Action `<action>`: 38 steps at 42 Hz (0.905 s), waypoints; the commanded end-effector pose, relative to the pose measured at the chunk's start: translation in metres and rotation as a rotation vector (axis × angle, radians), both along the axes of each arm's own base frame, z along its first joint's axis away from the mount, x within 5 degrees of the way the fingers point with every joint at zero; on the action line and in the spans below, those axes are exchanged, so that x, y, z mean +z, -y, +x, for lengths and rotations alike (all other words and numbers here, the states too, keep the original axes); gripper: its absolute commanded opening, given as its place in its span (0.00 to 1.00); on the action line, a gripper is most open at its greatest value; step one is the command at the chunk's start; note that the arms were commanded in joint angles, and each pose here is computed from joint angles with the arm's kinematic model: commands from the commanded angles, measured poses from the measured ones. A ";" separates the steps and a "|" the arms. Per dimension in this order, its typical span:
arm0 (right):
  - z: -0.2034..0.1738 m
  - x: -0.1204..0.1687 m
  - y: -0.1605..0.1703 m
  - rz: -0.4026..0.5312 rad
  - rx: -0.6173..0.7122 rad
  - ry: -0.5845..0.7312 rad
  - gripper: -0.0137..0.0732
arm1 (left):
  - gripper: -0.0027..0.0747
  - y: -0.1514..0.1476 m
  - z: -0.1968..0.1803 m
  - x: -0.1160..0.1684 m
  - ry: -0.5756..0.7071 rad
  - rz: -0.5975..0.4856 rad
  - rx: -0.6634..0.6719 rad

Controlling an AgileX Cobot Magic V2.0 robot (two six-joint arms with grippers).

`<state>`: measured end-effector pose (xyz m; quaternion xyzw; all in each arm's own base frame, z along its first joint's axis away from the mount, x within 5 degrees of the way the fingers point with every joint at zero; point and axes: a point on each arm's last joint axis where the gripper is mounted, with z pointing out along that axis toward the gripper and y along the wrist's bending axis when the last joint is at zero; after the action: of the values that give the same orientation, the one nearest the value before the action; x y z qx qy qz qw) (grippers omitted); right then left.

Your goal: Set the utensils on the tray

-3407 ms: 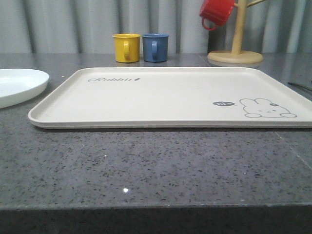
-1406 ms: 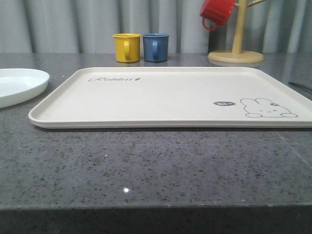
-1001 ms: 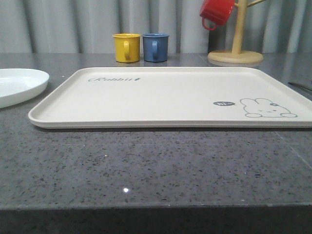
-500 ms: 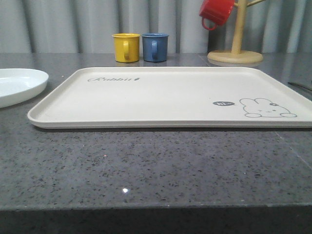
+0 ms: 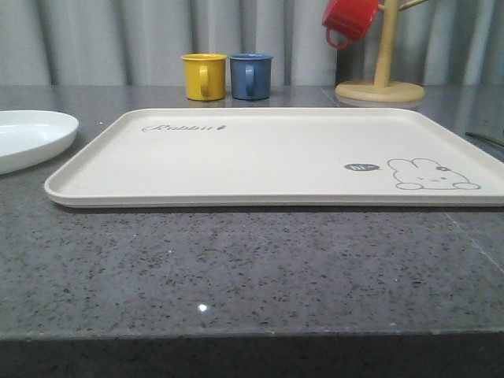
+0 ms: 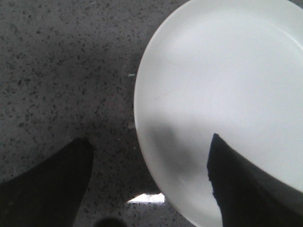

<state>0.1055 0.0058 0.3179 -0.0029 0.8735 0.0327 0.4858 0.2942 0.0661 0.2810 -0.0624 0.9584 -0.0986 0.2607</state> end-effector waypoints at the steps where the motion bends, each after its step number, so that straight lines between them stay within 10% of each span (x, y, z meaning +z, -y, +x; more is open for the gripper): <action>1: 0.004 0.015 0.001 -0.010 -0.005 0.086 0.63 | 0.68 -0.003 0.010 0.012 0.087 -0.004 0.026; 38: 0.004 0.015 0.001 -0.010 -0.005 0.086 0.63 | 0.01 -0.009 0.025 -0.007 0.073 -0.006 0.046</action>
<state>0.1055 0.0058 0.3179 -0.0029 0.8735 0.0327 0.4858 0.3168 0.0744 0.2514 -0.0784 0.9598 -0.1019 0.2493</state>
